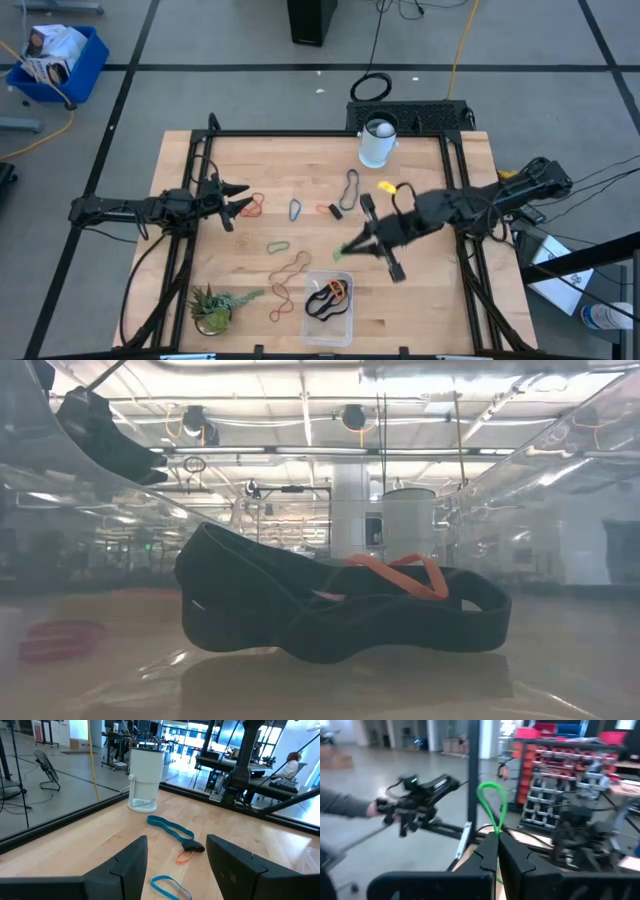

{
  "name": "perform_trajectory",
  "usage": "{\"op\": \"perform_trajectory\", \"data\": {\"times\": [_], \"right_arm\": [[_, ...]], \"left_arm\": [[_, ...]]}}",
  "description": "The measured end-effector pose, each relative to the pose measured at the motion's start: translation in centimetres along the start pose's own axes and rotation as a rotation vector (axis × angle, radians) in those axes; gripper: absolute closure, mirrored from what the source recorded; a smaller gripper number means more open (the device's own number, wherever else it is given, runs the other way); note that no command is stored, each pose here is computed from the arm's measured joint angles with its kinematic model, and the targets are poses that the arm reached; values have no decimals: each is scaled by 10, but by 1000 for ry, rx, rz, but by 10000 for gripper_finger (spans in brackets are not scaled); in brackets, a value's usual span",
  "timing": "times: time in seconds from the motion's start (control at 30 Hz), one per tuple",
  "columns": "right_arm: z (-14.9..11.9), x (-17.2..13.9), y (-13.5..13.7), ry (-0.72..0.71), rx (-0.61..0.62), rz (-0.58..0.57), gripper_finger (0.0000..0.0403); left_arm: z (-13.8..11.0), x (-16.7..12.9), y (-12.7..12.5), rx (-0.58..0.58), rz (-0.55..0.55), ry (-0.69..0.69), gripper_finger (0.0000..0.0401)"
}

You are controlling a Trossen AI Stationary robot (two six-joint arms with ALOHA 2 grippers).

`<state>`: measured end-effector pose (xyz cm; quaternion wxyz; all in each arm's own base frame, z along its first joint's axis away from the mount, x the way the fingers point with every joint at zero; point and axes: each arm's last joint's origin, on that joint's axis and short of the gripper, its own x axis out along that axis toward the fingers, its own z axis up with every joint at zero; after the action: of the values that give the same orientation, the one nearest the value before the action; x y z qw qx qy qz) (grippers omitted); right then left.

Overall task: Pick and place rubber bands into bin
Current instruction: Put the green rubber band into the transparent bin

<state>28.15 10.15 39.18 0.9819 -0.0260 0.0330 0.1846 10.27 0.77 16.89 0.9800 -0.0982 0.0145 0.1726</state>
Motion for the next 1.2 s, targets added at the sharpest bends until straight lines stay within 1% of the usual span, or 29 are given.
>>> {"op": "perform_trajectory", "data": {"times": [0.07,0.17,0.33,0.5,0.6,0.73,0.87,0.97,1.07,1.2], "right_arm": [[-6,7,6,25,-6,20,403],[-22,21,12,111,0,41,403],[-63,49,15,310,47,48,403],[-103,69,17,494,80,42,403],[-124,77,20,589,86,45,403],[-147,86,26,682,82,54,403],[-173,94,30,780,102,50,403],[-187,98,32,832,138,37,403],[-197,101,33,862,150,31,403],[-198,101,33,864,149,29,399]], "left_arm": [[0,0,0,-2,0,0,192],[0,0,0,-7,0,0,192],[0,0,0,-10,0,0,192],[0,0,0,-11,0,0,192],[0,0,0,-13,0,0,192],[0,0,0,-12,0,1,192],[0,0,0,-19,0,2,192],[0,0,0,-25,0,1,192],[0,0,0,-25,0,1,192],[0,0,0,-26,0,1,192]]}}
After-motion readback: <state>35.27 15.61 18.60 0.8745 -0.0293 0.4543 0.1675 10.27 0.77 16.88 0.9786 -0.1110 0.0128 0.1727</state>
